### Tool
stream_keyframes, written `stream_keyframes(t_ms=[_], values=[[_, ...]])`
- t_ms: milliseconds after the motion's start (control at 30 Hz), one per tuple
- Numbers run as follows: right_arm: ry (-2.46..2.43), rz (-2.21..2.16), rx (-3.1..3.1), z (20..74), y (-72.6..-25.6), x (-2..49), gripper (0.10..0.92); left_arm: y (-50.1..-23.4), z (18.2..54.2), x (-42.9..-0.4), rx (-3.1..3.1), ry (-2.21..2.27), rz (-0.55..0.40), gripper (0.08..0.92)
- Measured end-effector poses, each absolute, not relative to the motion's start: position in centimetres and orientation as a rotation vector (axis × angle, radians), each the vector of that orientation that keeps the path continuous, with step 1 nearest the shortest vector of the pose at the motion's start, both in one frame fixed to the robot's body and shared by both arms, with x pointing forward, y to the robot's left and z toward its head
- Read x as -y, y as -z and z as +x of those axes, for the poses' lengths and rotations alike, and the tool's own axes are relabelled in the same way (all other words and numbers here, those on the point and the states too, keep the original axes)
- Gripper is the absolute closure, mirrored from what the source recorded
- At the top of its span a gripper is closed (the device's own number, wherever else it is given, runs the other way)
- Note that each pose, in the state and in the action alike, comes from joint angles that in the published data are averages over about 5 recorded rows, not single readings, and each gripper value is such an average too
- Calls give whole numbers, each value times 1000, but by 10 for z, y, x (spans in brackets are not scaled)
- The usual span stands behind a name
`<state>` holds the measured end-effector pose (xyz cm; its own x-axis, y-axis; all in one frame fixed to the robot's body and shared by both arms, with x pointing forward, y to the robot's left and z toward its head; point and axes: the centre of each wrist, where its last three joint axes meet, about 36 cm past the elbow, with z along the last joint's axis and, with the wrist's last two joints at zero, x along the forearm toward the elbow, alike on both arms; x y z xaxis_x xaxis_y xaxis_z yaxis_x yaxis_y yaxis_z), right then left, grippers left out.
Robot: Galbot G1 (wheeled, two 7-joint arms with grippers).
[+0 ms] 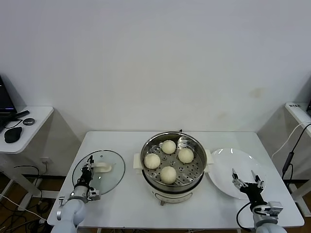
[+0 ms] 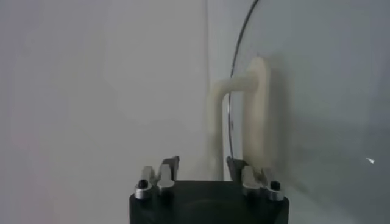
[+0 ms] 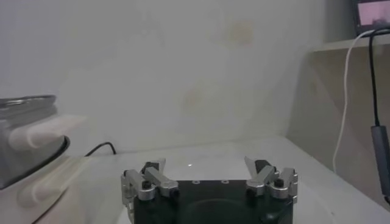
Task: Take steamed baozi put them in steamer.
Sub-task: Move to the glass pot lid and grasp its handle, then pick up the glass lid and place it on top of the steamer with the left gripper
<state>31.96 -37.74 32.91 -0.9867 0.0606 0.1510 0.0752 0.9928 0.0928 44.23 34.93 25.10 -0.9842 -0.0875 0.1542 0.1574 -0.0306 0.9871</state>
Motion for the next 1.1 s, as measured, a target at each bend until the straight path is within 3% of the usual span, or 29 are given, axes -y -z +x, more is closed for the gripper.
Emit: stream_keyframes(t_ms=[267, 700, 1100], values=[[147, -88, 2989, 321, -329, 374, 200, -255, 442, -342, 2089, 2098, -42, 822], [148, -79, 2995, 322, -332, 372, 200, -294, 425, -300, 2025, 1969, 245, 828], [122, -92, 2972, 318, -340, 373, 200, -361, 403, -248, 1923, 1933, 451, 828]])
